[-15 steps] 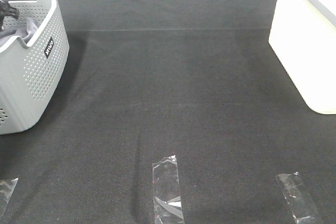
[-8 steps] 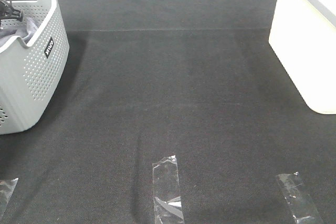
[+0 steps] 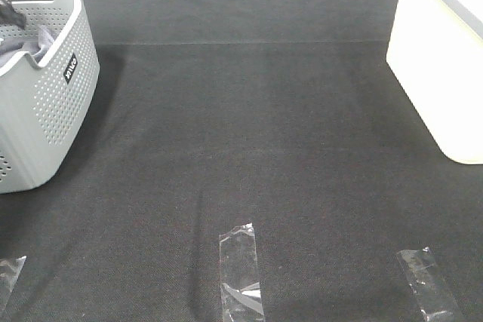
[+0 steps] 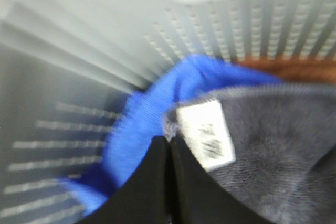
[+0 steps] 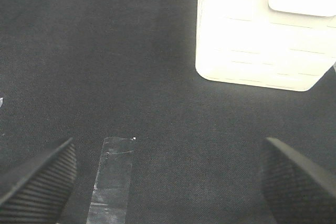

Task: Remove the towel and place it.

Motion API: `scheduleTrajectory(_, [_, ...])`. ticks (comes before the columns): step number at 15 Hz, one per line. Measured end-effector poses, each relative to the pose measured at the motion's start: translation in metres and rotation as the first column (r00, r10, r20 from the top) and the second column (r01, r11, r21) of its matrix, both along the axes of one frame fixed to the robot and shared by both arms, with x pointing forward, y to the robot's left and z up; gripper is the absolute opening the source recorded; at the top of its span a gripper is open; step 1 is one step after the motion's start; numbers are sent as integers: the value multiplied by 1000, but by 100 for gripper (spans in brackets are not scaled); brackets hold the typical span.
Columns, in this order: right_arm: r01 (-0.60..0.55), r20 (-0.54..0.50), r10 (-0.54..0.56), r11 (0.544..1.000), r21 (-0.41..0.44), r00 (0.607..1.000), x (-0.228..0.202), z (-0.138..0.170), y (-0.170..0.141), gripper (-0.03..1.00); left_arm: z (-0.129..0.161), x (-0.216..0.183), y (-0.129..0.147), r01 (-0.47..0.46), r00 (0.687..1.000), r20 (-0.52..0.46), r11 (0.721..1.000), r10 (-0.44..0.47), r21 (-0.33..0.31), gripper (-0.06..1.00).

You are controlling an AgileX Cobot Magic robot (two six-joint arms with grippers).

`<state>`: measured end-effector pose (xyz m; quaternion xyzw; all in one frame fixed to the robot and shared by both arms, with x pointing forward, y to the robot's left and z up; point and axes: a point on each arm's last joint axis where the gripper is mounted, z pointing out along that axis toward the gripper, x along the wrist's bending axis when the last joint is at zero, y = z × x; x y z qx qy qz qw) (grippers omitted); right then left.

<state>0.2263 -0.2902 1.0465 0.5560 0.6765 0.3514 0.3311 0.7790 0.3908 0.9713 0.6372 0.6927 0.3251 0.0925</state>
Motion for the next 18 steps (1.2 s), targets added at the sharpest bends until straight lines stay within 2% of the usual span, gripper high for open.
scheduleTrajectory(1, [0, 0, 0, 1000, 0, 1000, 0, 0, 0, 87, 19, -3, 0, 0, 999, 32, 1000, 0, 5, 0])
scheduleTrajectory(2, [0, 0, 0, 1000, 0, 1000, 0, 0, 0, 87, 56, -10, -2, -1, 995, 100, 1000, 0, 8, 0])
scheduleTrajectory(5, [0, 0, 0, 1000, 0, 1000, 0, 0, 0, 87, 118, -32, -10, 9, 982, 189, 1000, -8, -5, 0])
scheduleTrajectory(8, [1, 0, -1, 1000, 1, 1000, 0, 0, 0, 87, 172, -52, -45, 116, 957, 262, 993, -121, 35, 0])
scheduleTrajectory(11, [1, 0, -1, 1000, 1, 1000, 0, 0, 0, 87, 231, -84, -98, 234, 896, 368, 969, -248, 84, 0])
scheduleTrajectory(15, [1, 0, -1, 1000, 2, 1000, 0, 0, 0, 87, 298, -141, -155, 360, 779, 508, 925, -368, 118, 0])
scheduleTrajectory(17, [7, 0, -7, 1000, -7, 1000, 0, 0, -1, 87, 316, -166, -182, 436, 730, 519, 888, -444, 146, 0])
scheduleTrajectory(18, [18, 0, -18, 1000, -23, 1000, 0, 0, -2, 87, 320, -179, -200, 488, 707, 501, 857, -500, 166, 0])
